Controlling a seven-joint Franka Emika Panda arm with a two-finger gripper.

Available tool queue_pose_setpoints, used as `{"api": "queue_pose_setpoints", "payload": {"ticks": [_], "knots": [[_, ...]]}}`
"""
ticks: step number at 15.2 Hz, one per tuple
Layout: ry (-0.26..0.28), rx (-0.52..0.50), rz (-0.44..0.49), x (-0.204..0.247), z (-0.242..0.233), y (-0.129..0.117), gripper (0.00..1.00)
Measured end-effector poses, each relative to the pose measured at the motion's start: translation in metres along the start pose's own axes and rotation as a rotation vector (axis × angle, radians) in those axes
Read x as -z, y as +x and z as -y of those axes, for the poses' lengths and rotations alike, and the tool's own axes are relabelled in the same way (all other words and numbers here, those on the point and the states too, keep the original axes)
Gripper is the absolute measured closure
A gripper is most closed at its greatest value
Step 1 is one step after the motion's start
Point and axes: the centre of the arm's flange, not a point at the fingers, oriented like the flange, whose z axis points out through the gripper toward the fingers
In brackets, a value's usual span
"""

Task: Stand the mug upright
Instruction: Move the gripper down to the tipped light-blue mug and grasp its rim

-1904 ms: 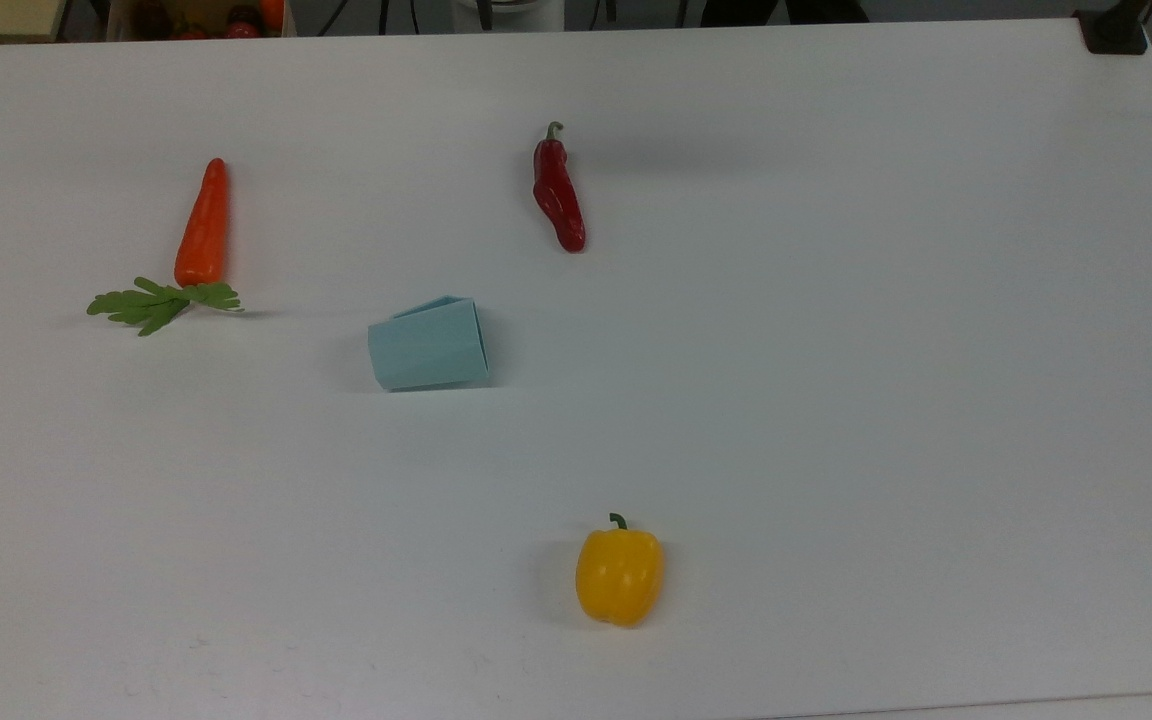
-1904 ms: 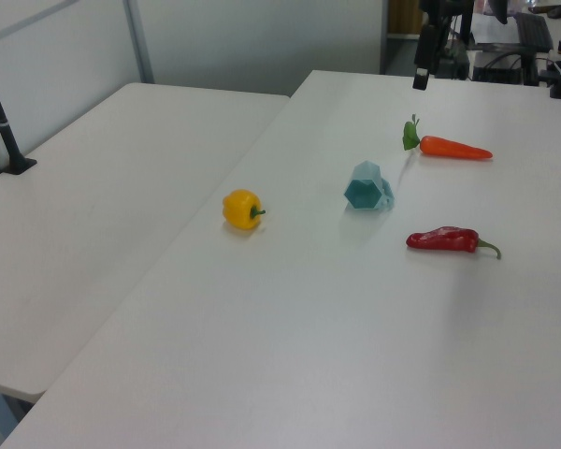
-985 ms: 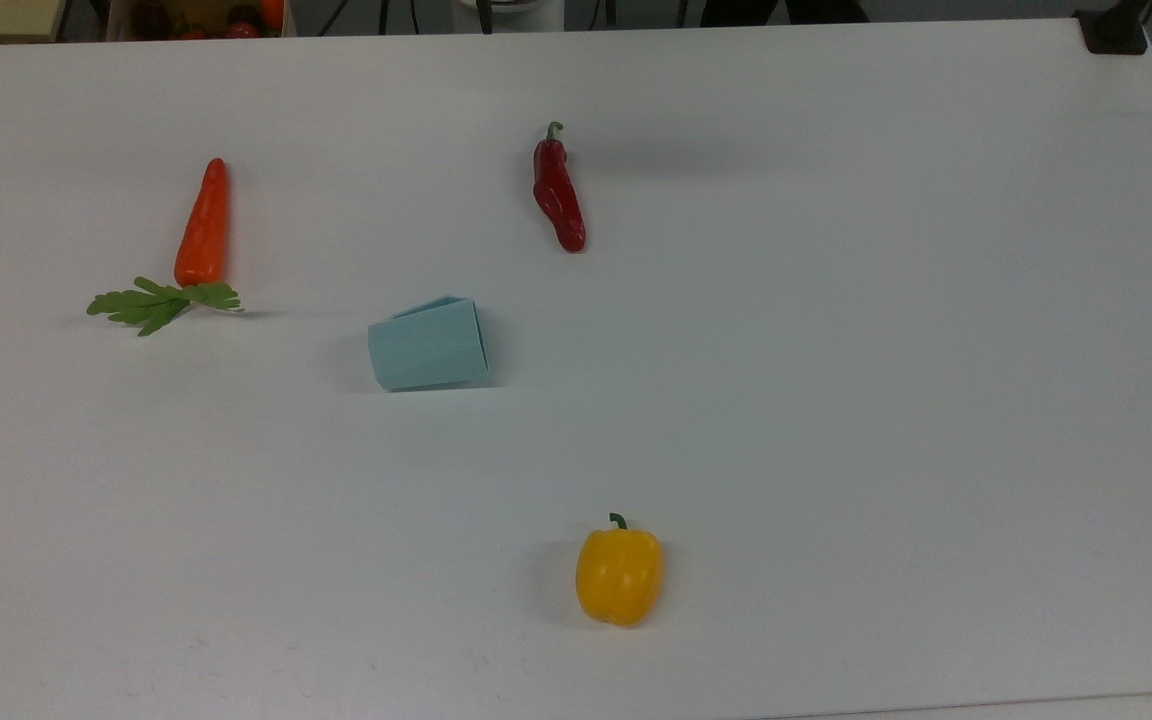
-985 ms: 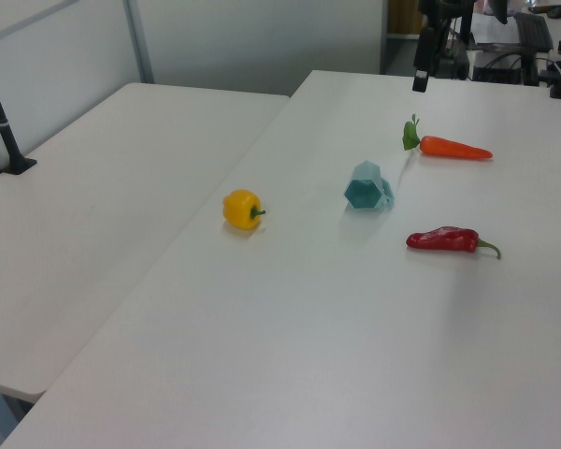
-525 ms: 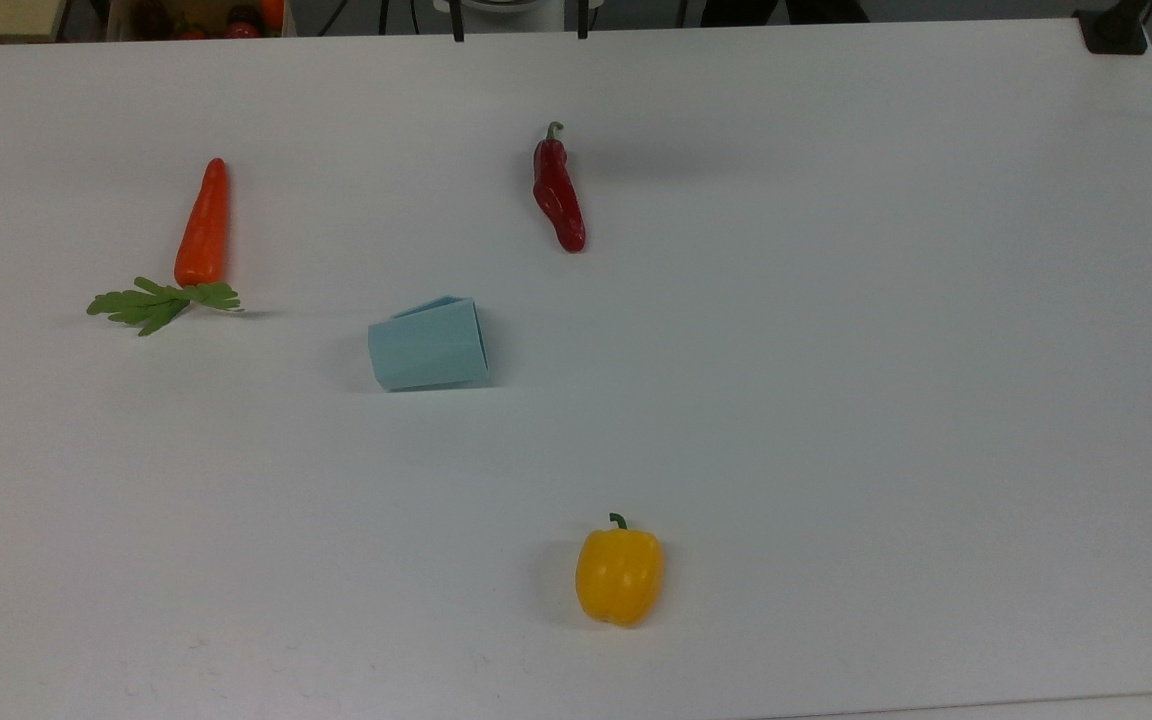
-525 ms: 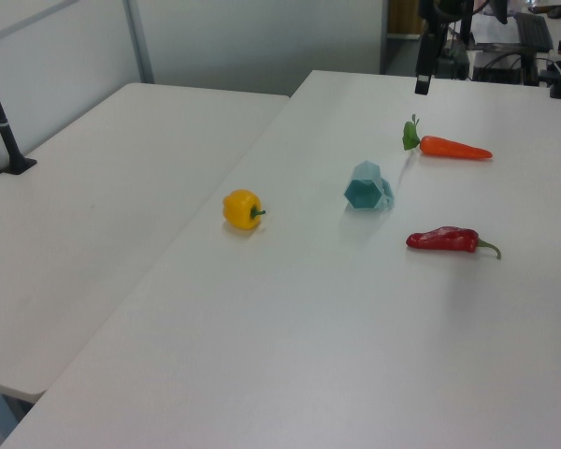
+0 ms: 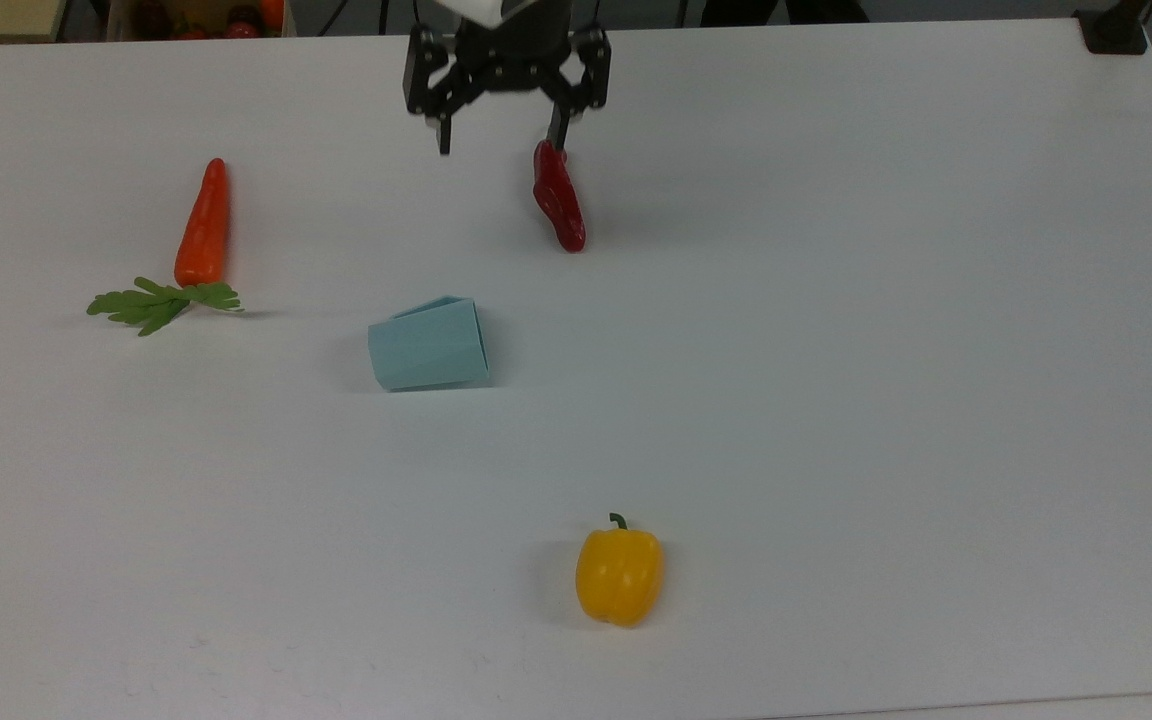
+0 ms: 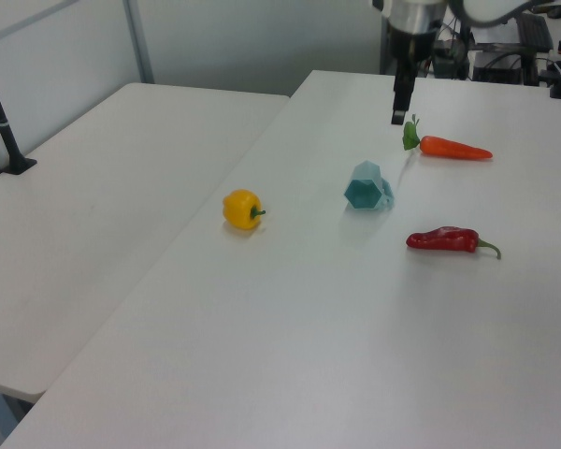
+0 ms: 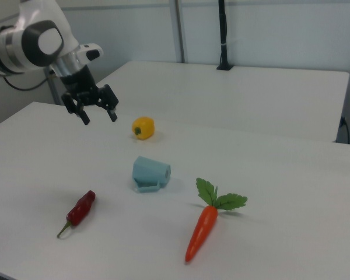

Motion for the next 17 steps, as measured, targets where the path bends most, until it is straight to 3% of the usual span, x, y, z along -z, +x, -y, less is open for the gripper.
{"api": "queue_pose_setpoints", "payload": {"ticks": [9,13,17], "knots": [[-0.215,-0.075,-0.035,-0.100,0.059,0.039,0.00],[-0.354,-0.088,-0.061,-0.152,0.082,0.043,0.00],[-0.457,-0.051,-0.062,-0.191,0.079,0.036,0.00]]}}
